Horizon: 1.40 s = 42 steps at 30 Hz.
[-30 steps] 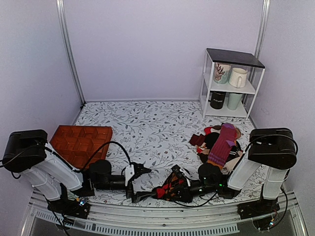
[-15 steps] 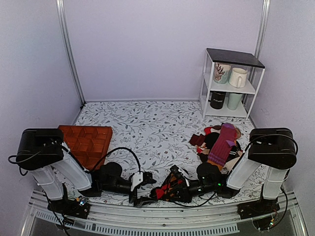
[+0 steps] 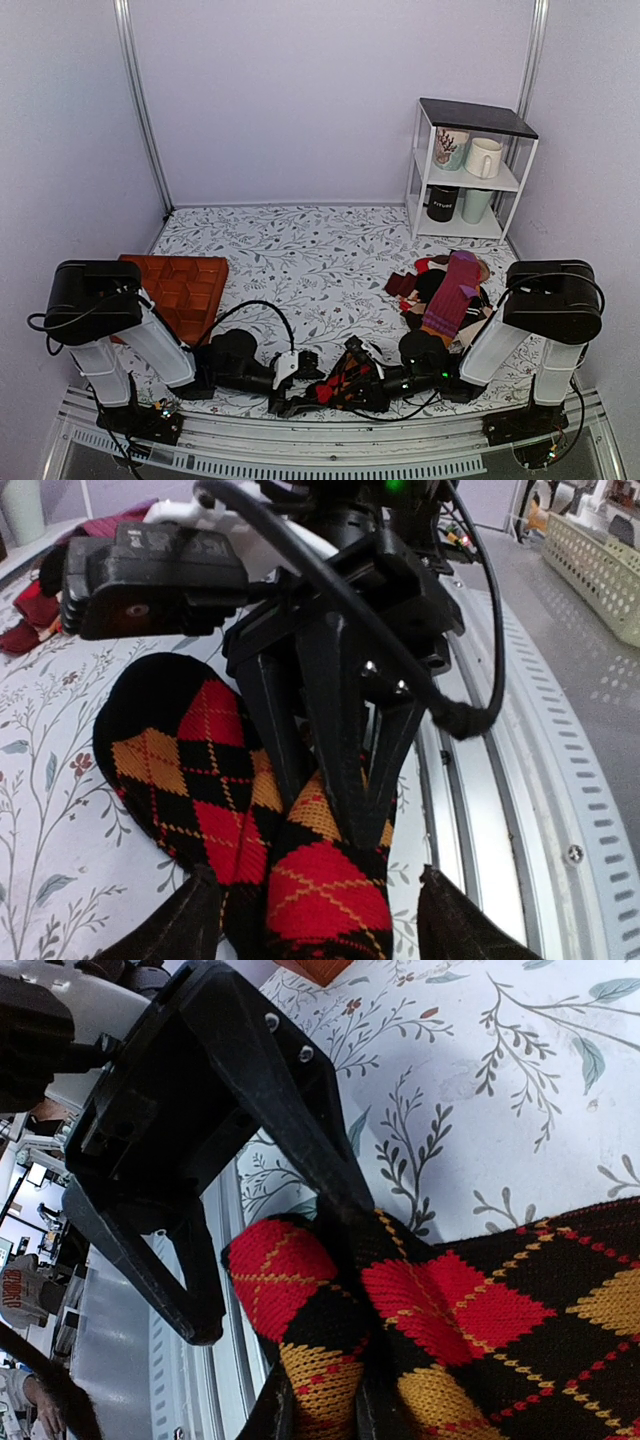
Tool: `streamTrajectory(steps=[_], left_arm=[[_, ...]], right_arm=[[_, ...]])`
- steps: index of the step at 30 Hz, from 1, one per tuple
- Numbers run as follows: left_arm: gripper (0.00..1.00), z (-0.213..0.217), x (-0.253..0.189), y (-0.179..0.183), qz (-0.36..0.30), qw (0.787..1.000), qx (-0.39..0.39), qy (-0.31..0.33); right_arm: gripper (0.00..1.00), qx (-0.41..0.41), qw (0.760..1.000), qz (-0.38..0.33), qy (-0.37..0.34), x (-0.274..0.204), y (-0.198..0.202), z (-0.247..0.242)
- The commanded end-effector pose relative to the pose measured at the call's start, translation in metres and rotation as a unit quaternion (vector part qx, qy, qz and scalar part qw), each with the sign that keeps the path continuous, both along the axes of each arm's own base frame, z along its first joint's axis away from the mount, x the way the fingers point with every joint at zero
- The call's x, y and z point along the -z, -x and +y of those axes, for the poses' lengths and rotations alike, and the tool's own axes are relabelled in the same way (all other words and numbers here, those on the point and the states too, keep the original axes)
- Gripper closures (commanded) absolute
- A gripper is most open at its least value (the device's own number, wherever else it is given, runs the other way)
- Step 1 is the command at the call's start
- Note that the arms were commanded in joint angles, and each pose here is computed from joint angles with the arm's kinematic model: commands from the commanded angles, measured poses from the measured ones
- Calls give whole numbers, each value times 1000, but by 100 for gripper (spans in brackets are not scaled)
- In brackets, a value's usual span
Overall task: Roll the socks
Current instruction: Roll the sock at the center of the board.
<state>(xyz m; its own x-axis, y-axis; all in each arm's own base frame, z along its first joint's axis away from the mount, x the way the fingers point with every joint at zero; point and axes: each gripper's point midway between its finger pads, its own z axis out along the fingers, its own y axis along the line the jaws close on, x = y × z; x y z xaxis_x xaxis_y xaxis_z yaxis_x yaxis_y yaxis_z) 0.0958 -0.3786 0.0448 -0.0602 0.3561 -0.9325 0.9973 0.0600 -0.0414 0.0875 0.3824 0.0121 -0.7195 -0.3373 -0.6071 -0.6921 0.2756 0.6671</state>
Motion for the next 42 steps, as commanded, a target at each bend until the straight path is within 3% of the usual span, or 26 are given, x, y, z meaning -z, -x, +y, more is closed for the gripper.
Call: streamTrajectory(steps=[1,4,9,17,23,25,28,32,35,42], left_arm=[[36,-5,10,4,5,1000,15,-13],[41,-4,17,7,14,1000,18,-22],[42,0,26,6,20,999,10,-39],[61,-6,29,7,24,998,21,-49],[85,-13,28,15,30,997,44,-49],[100,-15,28,19,35,996,57,-52],[100,-16,34,27,55,992,81,-77],[100,-23,57,20,122,973,57,-185],[100,-12,73,26,177,952,44,-247],[100,15,97,34,253,914,10,-316]], right_arm=[[92,-5,958,104,266,114,44,-99],[92,-6,958,105,266,113,45,-99],[92,-6,958,104,266,114,45,-99],[92,-6,958,104,266,114,44,-99],[92,-7,958,103,267,114,44,-98],[92,-7,958,102,268,114,43,-98],[92,-9,957,103,271,116,43,-97],[88,-7,957,97,273,114,41,-95],[83,1,958,83,273,110,35,-94],[64,37,967,30,250,91,11,-81]])
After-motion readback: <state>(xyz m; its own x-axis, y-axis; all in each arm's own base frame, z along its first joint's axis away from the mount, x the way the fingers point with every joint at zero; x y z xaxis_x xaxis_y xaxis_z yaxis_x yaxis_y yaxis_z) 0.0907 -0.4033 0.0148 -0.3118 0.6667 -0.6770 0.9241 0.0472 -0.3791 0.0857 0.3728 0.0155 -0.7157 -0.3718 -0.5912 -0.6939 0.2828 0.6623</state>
